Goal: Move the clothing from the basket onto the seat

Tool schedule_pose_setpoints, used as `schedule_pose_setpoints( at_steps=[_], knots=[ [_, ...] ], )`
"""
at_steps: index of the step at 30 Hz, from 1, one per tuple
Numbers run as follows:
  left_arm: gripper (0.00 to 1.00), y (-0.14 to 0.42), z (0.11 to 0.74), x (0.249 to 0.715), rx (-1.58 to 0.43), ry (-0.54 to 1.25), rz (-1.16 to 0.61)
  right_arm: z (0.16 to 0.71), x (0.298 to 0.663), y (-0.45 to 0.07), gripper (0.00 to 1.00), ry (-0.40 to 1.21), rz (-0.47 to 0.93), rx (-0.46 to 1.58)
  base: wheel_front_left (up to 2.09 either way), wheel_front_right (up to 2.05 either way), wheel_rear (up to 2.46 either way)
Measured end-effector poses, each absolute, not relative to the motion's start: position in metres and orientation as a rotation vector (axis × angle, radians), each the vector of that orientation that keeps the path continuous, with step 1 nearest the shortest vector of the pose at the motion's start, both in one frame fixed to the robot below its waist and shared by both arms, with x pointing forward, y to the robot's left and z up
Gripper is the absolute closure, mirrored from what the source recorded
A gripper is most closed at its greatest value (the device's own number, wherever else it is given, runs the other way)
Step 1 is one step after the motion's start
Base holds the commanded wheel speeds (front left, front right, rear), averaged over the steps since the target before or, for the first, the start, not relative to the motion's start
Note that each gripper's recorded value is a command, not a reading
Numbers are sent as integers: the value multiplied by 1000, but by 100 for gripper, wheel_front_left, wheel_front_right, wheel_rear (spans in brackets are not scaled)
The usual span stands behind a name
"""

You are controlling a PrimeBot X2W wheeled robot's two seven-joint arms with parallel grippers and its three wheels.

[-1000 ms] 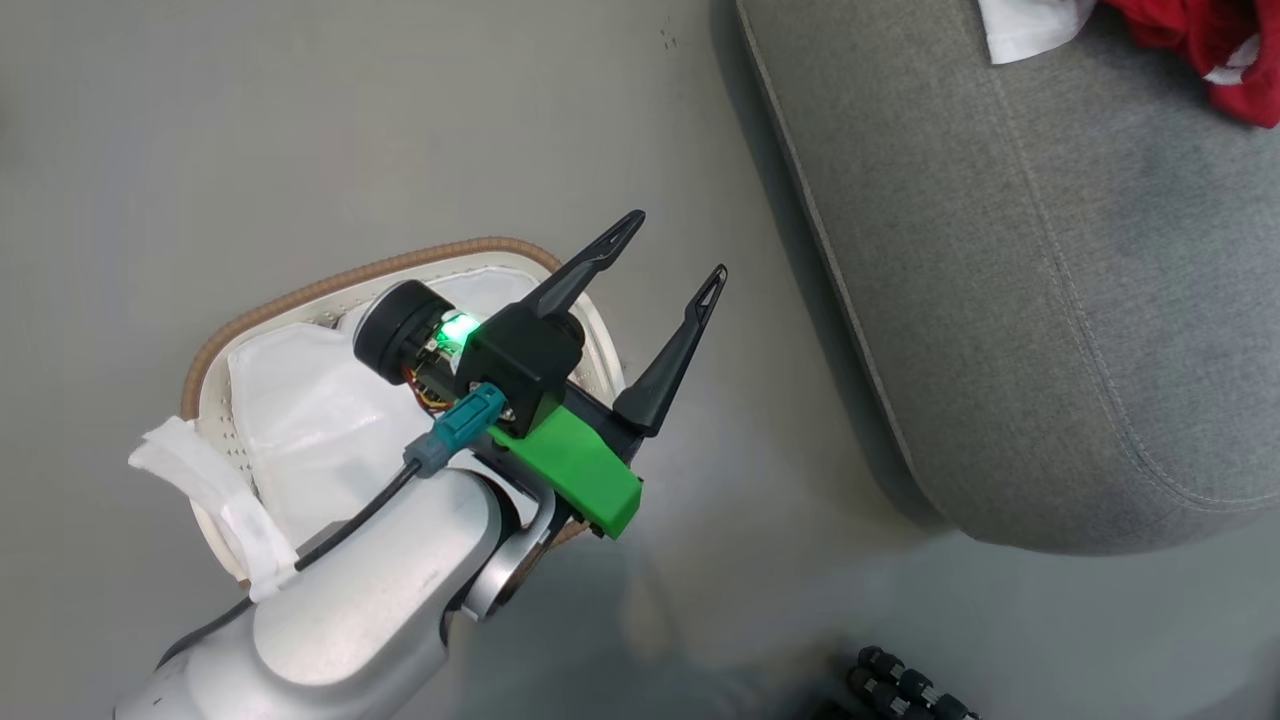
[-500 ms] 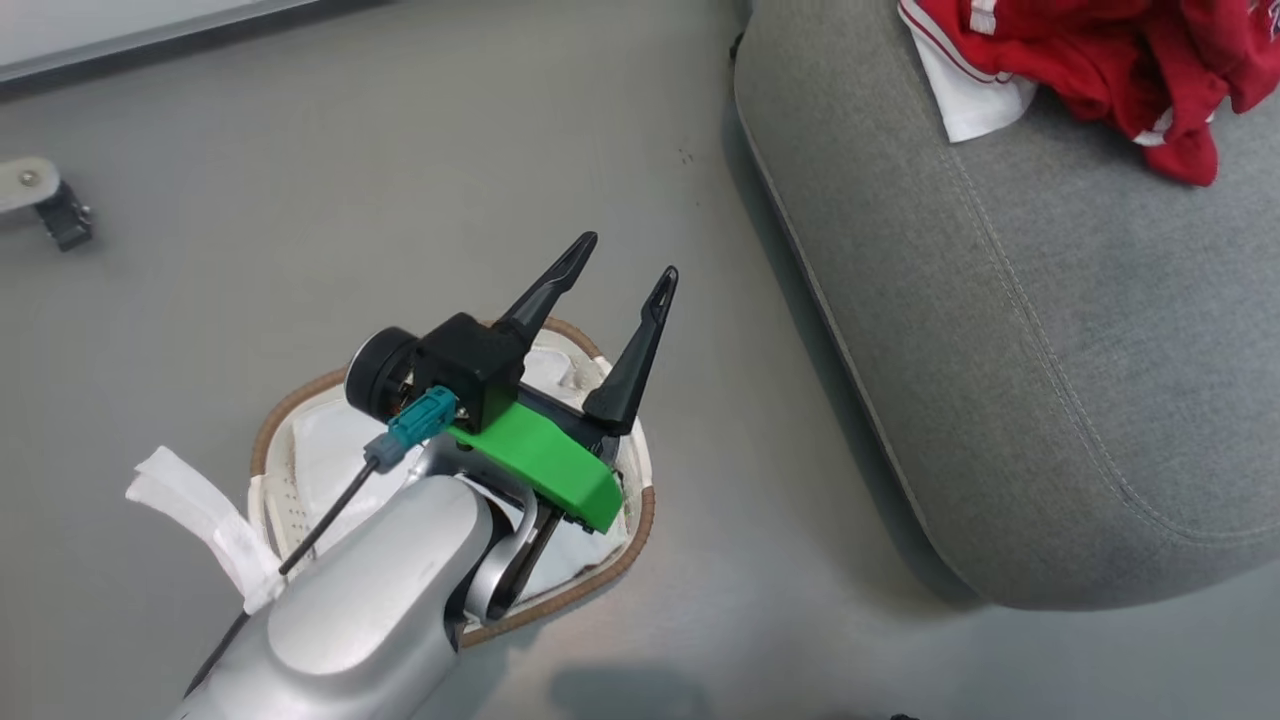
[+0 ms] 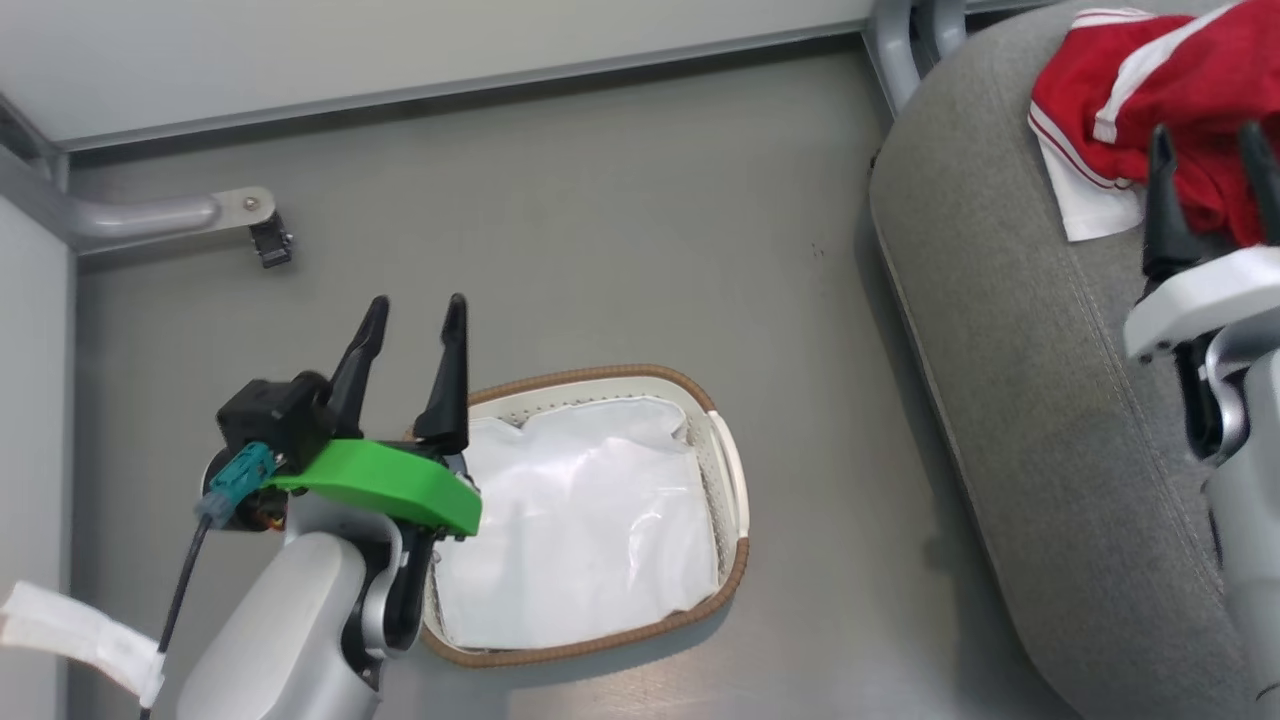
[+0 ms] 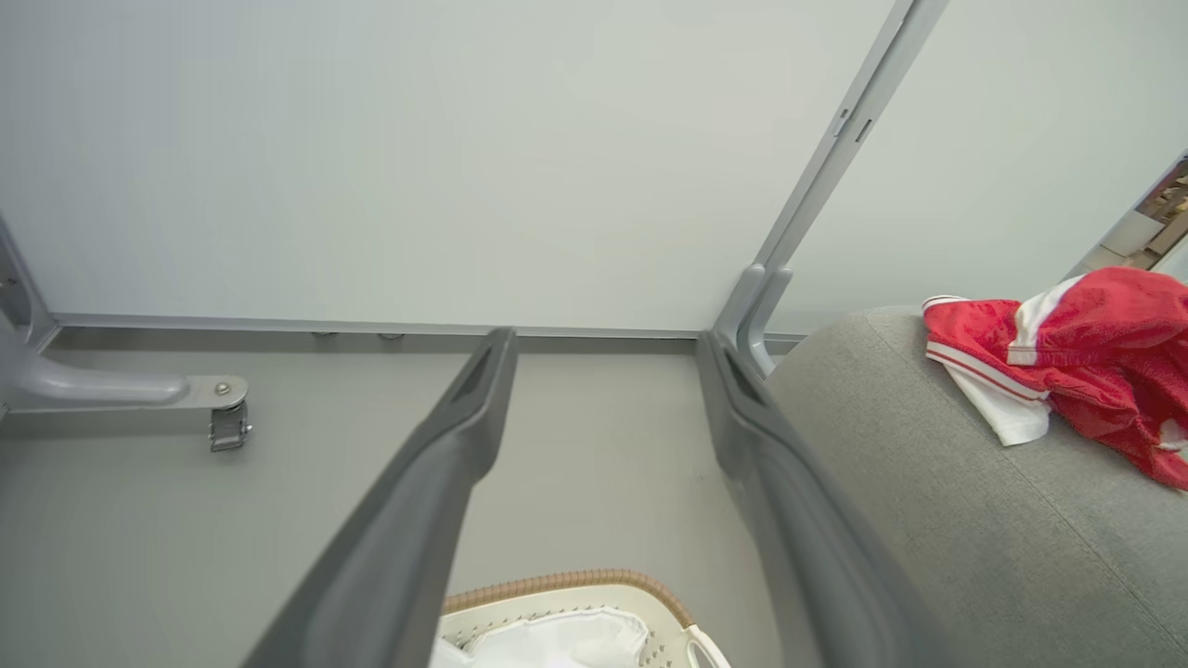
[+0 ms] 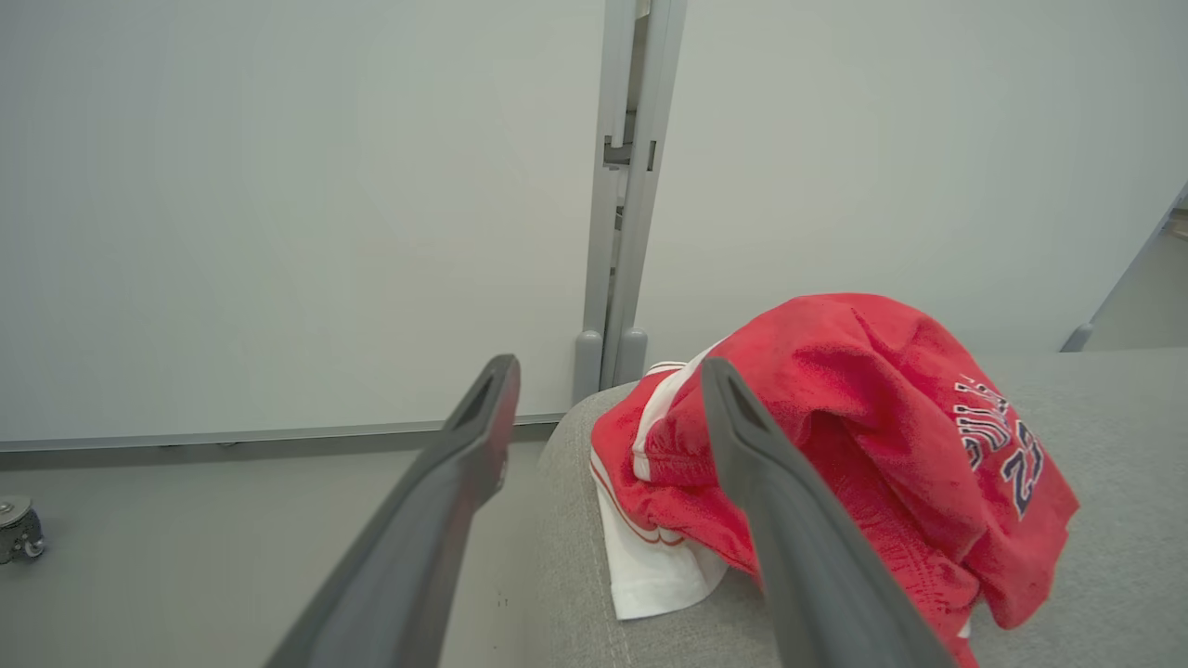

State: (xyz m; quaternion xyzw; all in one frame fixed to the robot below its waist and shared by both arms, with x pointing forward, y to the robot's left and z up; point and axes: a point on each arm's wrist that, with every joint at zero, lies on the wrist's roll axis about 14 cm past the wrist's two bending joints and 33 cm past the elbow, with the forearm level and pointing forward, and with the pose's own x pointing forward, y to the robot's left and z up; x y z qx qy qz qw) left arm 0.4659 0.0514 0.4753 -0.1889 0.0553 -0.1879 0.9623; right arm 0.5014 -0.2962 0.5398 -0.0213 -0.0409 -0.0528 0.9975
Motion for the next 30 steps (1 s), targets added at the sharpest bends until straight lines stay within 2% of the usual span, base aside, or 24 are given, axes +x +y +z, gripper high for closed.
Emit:
schedule_pose_setpoints(
  at_steps=[6, 18, 25, 30],
  knots=[
    [0, 114, 472, 439, -345, 92, -196, 520, 479, -237, 0, -77, -27, 23, 0, 0, 0],
    [0, 159, 454, 371, -336, 115, -20, 500, 411, -160, 0, -57, 108, 151, 0, 0, 0],
    [0, 173, 458, 356, -322, 91, 35, 494, 388, -146, 0, -40, 146, 190, 0, 0, 0],
    [0, 171, 457, 348, -312, 90, 36, 499, 384, -150, 0, -55, 137, 190, 0, 0, 0]
  ],
)
